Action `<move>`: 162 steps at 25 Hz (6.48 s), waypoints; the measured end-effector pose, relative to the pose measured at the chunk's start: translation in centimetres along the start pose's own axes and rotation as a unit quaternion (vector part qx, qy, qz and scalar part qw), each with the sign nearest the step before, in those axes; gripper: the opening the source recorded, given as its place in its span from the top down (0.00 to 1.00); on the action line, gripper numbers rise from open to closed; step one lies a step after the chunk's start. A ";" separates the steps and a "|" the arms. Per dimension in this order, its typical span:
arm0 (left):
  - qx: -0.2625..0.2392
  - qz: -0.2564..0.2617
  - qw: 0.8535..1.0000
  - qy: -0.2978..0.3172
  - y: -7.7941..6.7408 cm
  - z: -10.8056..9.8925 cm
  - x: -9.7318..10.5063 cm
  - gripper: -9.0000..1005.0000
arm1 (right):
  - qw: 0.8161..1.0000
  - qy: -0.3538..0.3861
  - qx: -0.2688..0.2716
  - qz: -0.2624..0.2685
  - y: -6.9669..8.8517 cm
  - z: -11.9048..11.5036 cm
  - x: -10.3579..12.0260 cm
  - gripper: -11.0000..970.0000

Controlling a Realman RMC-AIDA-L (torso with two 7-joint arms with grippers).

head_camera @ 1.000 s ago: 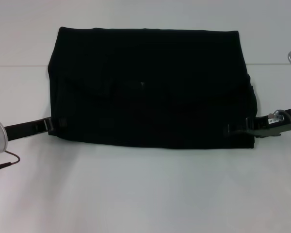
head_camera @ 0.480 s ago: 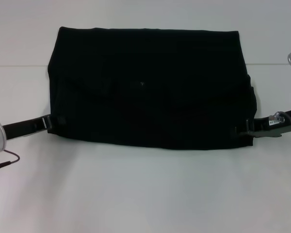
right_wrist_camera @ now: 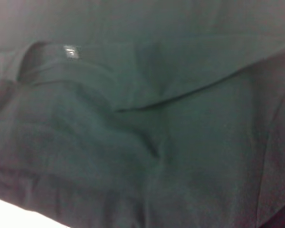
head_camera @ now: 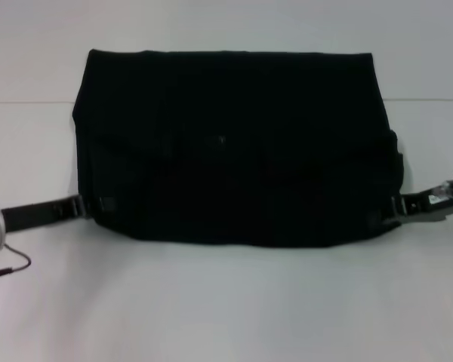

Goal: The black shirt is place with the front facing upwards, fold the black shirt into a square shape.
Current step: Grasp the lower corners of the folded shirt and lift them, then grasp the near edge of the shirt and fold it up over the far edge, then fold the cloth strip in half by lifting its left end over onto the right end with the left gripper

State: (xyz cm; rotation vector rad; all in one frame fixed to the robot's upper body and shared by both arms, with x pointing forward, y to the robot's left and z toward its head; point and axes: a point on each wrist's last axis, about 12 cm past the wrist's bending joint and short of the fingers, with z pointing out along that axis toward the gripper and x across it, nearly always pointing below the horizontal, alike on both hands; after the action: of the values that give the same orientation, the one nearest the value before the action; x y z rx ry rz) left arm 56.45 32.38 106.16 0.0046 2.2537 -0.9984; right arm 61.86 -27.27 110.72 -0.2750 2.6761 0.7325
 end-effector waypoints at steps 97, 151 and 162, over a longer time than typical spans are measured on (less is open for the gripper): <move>-0.131 0.031 0.943 -0.304 -2.3 7.9 -2.5 0.32 | 0.903 -0.424 0.037 0.062 -0.2 6.1 -1.0 0.31; 0.001 -0.246 0.968 -0.053 3.0 -6.0 3.2 0.32 | 0.883 -0.253 -0.140 -0.370 3.2 7.1 8.9 0.05; -0.043 -0.279 0.957 -0.060 3.9 -4.5 3.0 0.32 | 0.883 -0.249 -0.141 -0.372 3.3 7.2 9.0 0.05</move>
State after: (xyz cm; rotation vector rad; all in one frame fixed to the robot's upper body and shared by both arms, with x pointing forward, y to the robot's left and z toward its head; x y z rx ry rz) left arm 52.58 37.34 104.11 -0.7473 2.2257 -1.1414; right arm 54.67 -21.59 102.98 -0.9732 1.7562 0.7848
